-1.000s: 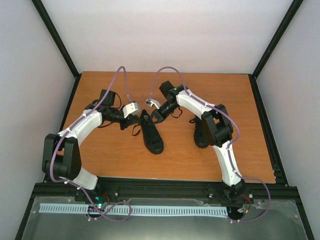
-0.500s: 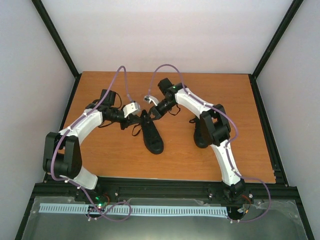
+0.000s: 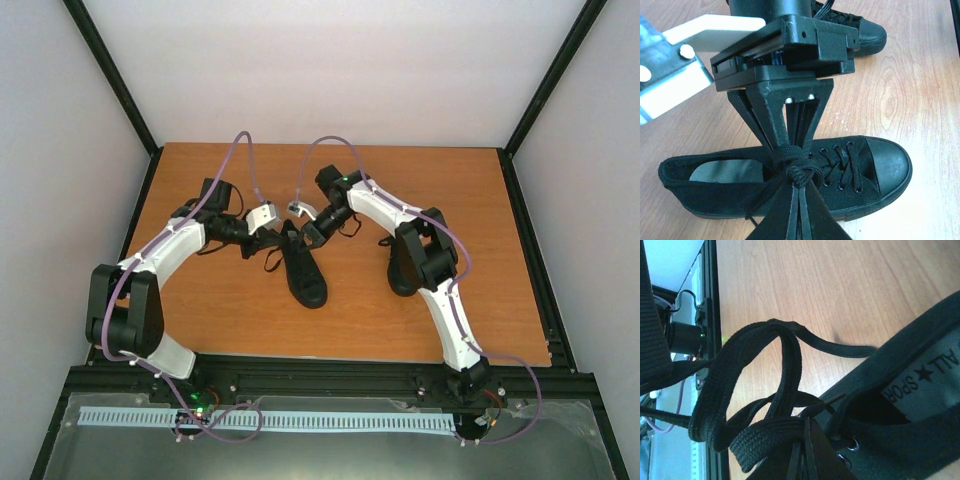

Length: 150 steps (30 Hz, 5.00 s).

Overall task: Tie the shoes
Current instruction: Cross the shoelace with the shoelace, then tie the shoelace on the shoe.

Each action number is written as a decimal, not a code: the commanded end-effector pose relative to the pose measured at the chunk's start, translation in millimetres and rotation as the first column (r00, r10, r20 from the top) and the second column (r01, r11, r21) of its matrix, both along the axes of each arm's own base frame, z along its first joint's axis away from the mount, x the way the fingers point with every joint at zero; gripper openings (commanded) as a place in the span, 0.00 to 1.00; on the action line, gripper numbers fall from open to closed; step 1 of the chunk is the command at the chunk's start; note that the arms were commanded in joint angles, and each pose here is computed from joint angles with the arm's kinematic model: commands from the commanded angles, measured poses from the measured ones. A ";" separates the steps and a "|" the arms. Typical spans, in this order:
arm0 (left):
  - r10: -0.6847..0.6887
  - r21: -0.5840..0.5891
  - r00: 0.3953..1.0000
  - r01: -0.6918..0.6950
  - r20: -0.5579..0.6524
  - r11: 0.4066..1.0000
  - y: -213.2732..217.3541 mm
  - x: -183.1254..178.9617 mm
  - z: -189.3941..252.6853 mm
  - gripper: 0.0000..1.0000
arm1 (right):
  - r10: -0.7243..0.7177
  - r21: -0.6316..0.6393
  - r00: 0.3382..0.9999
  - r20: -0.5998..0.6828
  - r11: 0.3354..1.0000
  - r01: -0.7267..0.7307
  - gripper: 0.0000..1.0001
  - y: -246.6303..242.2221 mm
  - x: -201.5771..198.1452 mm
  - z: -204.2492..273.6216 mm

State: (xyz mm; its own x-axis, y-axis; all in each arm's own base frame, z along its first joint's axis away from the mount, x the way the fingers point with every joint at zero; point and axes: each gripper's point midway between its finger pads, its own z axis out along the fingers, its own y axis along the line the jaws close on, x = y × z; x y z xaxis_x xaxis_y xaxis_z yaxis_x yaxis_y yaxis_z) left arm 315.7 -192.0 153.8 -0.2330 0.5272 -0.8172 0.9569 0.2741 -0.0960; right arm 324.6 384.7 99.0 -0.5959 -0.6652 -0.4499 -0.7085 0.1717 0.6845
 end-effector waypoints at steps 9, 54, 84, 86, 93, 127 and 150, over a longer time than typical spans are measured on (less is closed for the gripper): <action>0.079 0.026 0.997 -0.078 -0.013 0.997 9.5 35.8 -19.2 0.01 | 0.067 0.049 0.998 -0.020 0.997 -0.066 0.03 12.3 -18.5 -1.5; -0.318 0.366 0.906 0.205 0.280 0.908 33.3 -0.3 -39.4 0.45 | 0.069 -0.037 0.996 -0.050 0.997 -0.071 0.03 15.2 -24.0 -38.6; -0.393 0.434 0.818 0.200 0.420 0.879 4.6 19.8 -87.1 0.33 | -0.166 -0.079 0.981 -0.098 0.984 0.158 0.03 10.3 -4.6 5.8; -0.372 0.422 0.837 0.192 0.401 0.886 3.8 22.5 -85.8 0.28 | -0.166 -0.079 0.981 -0.097 0.984 0.158 0.03 10.5 -4.4 6.4; -0.351 0.366 0.853 0.207 0.387 0.907 -2.8 17.3 -73.2 0.12 | -0.156 -0.070 0.983 -0.097 0.986 0.150 0.03 9.2 -5.4 10.2; -0.352 0.261 0.904 0.288 0.243 0.921 -8.3 -19.2 -33.2 0.16 | -0.043 -0.051 0.989 -0.143 0.998 0.037 0.03 11.4 -28.0 -7.9; -0.249 0.211 0.949 0.208 0.194 0.955 -10.0 -15.0 -11.9 0.01 | 0.113 0.132 0.980 -0.166 0.987 -0.091 0.03 19.3 -57.3 24.7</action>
